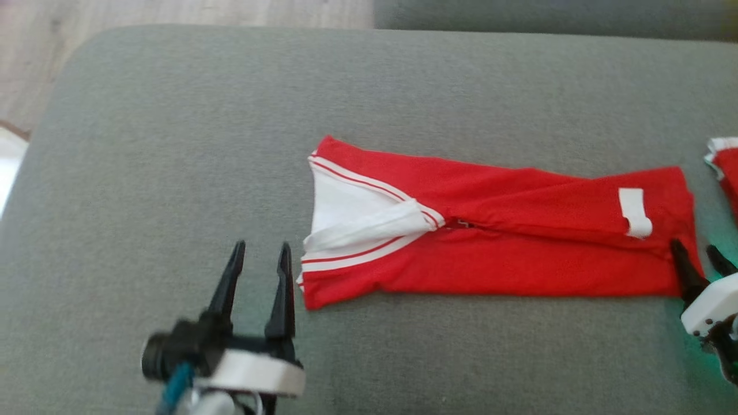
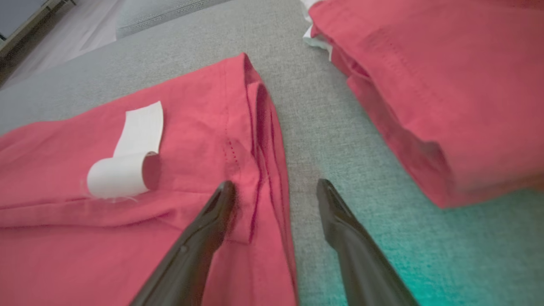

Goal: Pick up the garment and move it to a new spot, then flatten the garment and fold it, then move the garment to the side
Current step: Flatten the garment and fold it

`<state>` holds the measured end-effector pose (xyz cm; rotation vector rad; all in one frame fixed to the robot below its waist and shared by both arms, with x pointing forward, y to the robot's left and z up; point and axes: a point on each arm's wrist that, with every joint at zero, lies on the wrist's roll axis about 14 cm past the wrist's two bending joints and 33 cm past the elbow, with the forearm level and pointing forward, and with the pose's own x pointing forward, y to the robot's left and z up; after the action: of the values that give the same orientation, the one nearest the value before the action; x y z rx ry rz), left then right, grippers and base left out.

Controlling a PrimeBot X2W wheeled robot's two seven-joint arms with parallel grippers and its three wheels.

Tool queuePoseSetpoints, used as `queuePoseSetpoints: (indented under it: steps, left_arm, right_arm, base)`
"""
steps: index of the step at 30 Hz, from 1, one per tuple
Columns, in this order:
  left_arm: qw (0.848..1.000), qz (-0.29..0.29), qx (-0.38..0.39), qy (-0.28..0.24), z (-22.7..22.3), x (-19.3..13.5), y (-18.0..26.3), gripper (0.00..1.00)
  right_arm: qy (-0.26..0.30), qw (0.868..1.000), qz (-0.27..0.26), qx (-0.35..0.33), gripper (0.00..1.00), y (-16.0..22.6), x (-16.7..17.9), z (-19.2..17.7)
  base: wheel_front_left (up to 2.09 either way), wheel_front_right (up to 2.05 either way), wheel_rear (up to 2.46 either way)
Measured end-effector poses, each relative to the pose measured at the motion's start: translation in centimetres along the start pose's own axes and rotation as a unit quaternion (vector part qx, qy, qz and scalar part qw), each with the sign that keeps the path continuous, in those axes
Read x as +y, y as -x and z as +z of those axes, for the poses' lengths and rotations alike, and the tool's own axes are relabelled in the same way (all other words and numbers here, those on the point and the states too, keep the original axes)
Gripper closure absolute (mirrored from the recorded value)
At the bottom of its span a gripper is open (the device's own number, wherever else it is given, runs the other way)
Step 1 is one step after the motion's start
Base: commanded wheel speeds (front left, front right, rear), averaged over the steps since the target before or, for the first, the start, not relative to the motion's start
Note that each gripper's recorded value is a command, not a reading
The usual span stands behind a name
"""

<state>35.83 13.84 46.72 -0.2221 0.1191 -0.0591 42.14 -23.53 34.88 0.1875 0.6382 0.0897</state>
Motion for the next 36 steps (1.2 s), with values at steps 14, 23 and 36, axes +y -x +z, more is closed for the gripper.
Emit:
queuePoseSetpoints:
  steps: [14, 23, 36]
  left_arm:
    - [0.996, 0.062, -0.042, -0.038, 1.0, 1.5, 4.5, 0.00]
    - [0.997, 0.049, -0.050, -0.039, 1.3, 1.1, 4.4, 0.00]
    - [0.997, 0.055, -0.046, -0.034, 0.7, 1.7, 5.6, 0.00]
  right_arm:
    - [-0.009, 1.000, -0.006, -0.008, 1.00, 0.2, 0.4, 0.8]
    - [-0.048, 0.997, -0.004, -0.068, 1.00, 1.9, -1.5, 6.7]
    - [-0.183, 0.938, 0.278, -0.092, 1.00, 5.4, 17.0, 10.2]
  base:
    - [0.00, 0.00, 0.00]
    - [0.00, 0.00, 0.00]
    - [0.00, 0.00, 0.00]
